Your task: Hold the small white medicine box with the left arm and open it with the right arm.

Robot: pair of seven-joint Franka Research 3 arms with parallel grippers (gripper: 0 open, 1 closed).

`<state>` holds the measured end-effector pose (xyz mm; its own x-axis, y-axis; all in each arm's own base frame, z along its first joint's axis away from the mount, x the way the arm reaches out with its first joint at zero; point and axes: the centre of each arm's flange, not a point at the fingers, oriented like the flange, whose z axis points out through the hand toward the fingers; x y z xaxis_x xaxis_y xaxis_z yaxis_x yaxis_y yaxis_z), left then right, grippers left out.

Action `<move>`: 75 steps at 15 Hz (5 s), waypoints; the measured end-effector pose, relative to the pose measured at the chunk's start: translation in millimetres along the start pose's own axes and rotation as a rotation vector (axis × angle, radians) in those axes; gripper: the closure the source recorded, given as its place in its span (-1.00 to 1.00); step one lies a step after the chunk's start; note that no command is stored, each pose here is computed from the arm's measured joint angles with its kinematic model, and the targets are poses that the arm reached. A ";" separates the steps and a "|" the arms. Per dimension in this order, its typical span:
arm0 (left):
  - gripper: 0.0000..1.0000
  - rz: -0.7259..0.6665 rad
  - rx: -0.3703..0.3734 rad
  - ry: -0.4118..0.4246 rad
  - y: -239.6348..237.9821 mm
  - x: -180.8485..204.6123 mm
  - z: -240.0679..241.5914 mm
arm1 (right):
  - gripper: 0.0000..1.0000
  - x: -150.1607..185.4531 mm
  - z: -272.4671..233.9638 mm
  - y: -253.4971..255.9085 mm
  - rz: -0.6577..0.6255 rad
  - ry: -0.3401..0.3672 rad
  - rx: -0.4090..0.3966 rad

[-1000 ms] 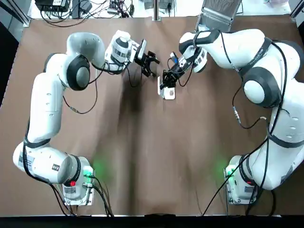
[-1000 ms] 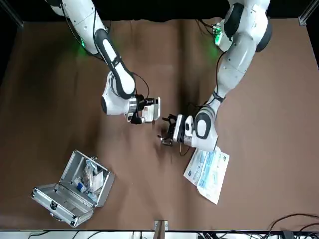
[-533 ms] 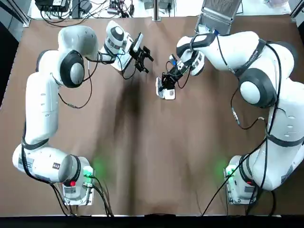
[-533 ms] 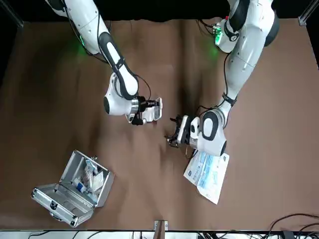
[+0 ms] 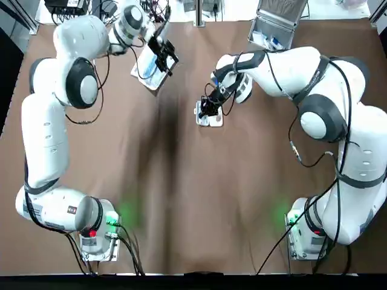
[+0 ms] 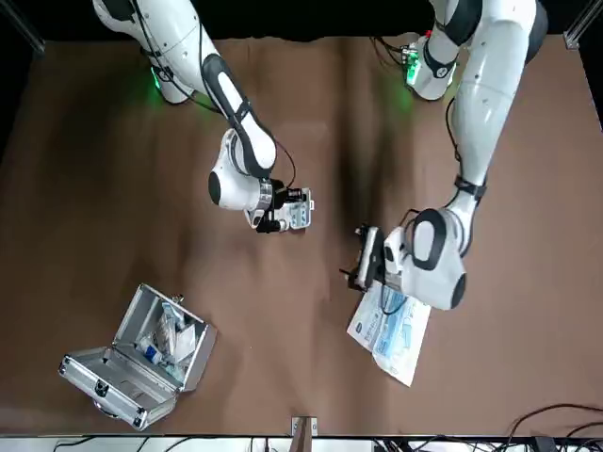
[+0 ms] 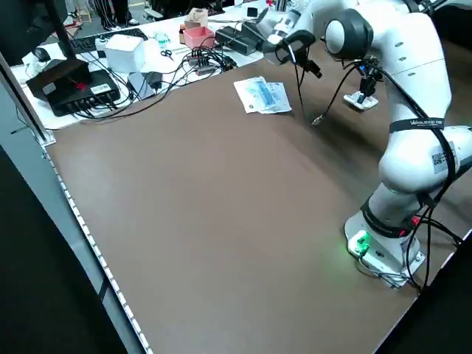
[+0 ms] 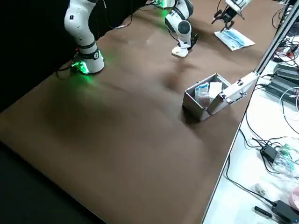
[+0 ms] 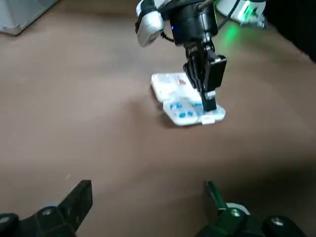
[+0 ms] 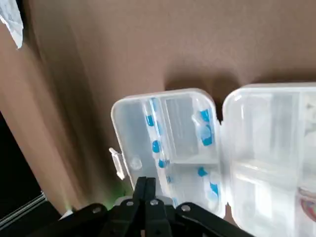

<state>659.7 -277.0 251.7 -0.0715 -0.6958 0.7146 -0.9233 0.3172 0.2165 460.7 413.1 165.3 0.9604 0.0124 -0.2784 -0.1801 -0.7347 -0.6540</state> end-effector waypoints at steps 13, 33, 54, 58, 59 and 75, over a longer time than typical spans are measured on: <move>-0.99 -0.007 0.139 -0.316 22.2 -35.5 -145.5 | 0.98 -5.6 17.4 1.1 -0.053 0.054 -0.060; -0.99 -0.770 0.482 -0.430 65.0 -46.7 -271.9 | 0.98 8.4 1.5 2.9 -0.096 0.014 -0.079; -0.99 -1.768 0.841 -0.255 89.8 -3.9 -294.2 | -0.10 67.9 -383.4 -78.5 -0.246 -0.121 -0.538; -0.99 -1.772 0.870 -0.211 110.5 25.9 -317.9 | -0.81 66.9 -408.5 -80.4 -0.250 -0.082 -0.656; -0.99 -1.763 0.881 -0.197 118.9 36.3 -327.2 | -0.97 65.0 -413.7 -86.9 -0.261 -0.069 -0.667; -0.99 -1.734 0.870 -0.237 201.2 86.0 -381.2 | -1.00 12.6 -523.6 -115.0 -0.288 0.055 -0.659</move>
<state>611.6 -27.4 610.3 0.9978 0.0638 0.0194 0.0619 -0.9944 0.0855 604.8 142.5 605.3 0.9628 0.2460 -0.1116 0.2312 -0.9641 -0.1307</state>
